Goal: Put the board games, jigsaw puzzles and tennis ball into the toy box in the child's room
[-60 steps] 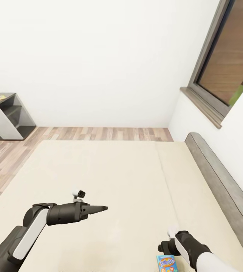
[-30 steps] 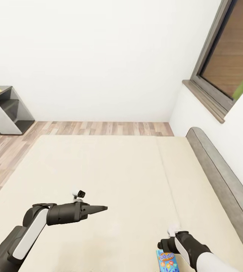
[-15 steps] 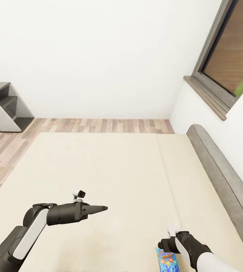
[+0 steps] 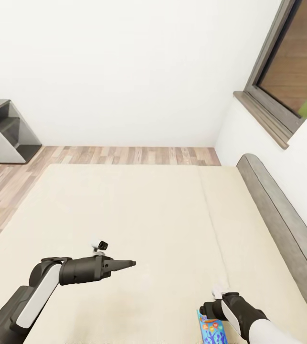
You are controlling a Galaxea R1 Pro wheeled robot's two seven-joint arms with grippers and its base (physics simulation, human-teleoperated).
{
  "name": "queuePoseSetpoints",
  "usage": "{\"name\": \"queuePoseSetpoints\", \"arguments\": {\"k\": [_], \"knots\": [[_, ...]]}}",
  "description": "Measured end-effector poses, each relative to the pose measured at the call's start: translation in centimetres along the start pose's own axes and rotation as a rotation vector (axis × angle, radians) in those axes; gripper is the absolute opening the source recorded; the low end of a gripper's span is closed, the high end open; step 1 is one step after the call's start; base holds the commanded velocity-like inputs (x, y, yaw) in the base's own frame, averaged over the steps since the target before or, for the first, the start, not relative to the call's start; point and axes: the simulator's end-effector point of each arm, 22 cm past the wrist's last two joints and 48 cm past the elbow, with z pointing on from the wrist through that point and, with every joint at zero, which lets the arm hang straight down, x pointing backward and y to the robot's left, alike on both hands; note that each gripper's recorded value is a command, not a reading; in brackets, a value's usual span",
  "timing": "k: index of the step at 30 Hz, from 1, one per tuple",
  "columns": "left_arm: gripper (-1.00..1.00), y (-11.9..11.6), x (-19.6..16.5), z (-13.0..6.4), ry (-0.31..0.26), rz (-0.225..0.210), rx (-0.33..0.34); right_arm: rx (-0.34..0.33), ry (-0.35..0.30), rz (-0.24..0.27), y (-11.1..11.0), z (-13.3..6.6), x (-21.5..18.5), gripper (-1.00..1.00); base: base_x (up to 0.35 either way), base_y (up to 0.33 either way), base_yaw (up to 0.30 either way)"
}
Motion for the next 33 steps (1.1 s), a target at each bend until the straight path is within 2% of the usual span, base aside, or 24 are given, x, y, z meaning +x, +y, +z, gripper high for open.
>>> {"name": "queuePoseSetpoints", "arguments": {"k": [15,22,33], "knots": [[1.0,1.0,0.2,0.0,0.0,-0.024,-0.003,0.002,0.017,0.003,-0.3,0.8,0.9,1.0,0.0,0.0,0.0],[1.0,1.5,0.3,0.0,0.0,-0.036,-0.004,0.003,-0.036,-0.004,-0.3,1.2,0.1,1.0,0.0,0.0,0.0],[1.0,2.2,0.5,0.0,0.001,-0.054,-0.006,0.004,-0.037,-0.005,-0.4,1.8,0.5,1.0,0.0,0.0,0.0]]}}
